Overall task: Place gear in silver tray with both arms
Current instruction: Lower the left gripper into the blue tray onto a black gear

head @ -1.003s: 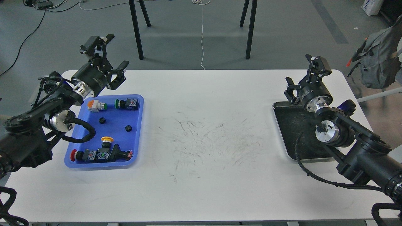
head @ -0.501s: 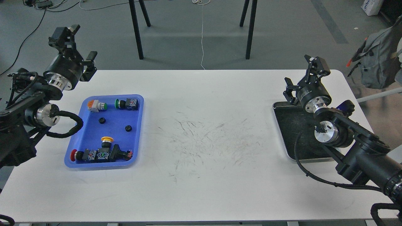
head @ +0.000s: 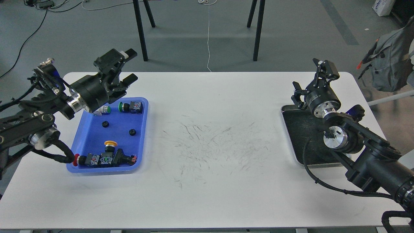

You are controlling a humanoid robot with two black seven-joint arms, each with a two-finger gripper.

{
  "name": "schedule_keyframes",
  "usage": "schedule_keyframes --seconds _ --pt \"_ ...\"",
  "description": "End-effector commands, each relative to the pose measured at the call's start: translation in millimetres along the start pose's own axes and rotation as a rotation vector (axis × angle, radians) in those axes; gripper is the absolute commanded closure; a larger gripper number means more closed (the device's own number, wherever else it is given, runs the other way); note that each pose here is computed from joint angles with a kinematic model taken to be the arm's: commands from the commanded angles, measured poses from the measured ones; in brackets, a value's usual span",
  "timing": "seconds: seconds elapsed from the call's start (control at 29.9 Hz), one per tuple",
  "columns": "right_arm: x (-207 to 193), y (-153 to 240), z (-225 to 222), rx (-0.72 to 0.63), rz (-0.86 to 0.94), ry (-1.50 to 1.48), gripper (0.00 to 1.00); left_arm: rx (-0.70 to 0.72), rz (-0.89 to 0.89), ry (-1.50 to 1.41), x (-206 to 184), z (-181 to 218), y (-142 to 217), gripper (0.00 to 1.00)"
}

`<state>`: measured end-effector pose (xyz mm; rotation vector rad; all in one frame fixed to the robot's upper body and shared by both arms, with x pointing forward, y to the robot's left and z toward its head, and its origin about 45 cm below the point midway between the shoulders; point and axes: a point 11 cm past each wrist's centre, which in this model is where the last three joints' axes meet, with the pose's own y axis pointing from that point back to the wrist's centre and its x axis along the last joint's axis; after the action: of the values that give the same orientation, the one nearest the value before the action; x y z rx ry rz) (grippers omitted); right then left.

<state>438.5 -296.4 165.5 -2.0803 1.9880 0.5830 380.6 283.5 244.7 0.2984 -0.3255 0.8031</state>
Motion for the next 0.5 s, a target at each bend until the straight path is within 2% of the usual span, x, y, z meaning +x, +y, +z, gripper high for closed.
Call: schedule_keyframes --seconds 0.0,0.1,0.2,0.37,0.47 --pt "0 0 0 -0.001 0.0 0.0 0.0 0.054 -0.049 -0.168 -2 -14 6 0.0" --pt "0 0 0 -0.001 0.0 0.0 0.0 0.072 -0.053 -0.265 -4 -22 5 0.0" --pt "0 0 0 -0.001 0.001 0.001 0.0 0.084 0.017 -0.352 4 -29 5 0.0" --pt "0 0 1 -0.003 0.0 0.003 0.0 0.197 -0.034 -0.367 -8 -71 10 0.0" --pt "0 1 2 -0.005 0.001 0.005 0.0 0.228 -0.017 -0.378 -1 -80 12 0.0"
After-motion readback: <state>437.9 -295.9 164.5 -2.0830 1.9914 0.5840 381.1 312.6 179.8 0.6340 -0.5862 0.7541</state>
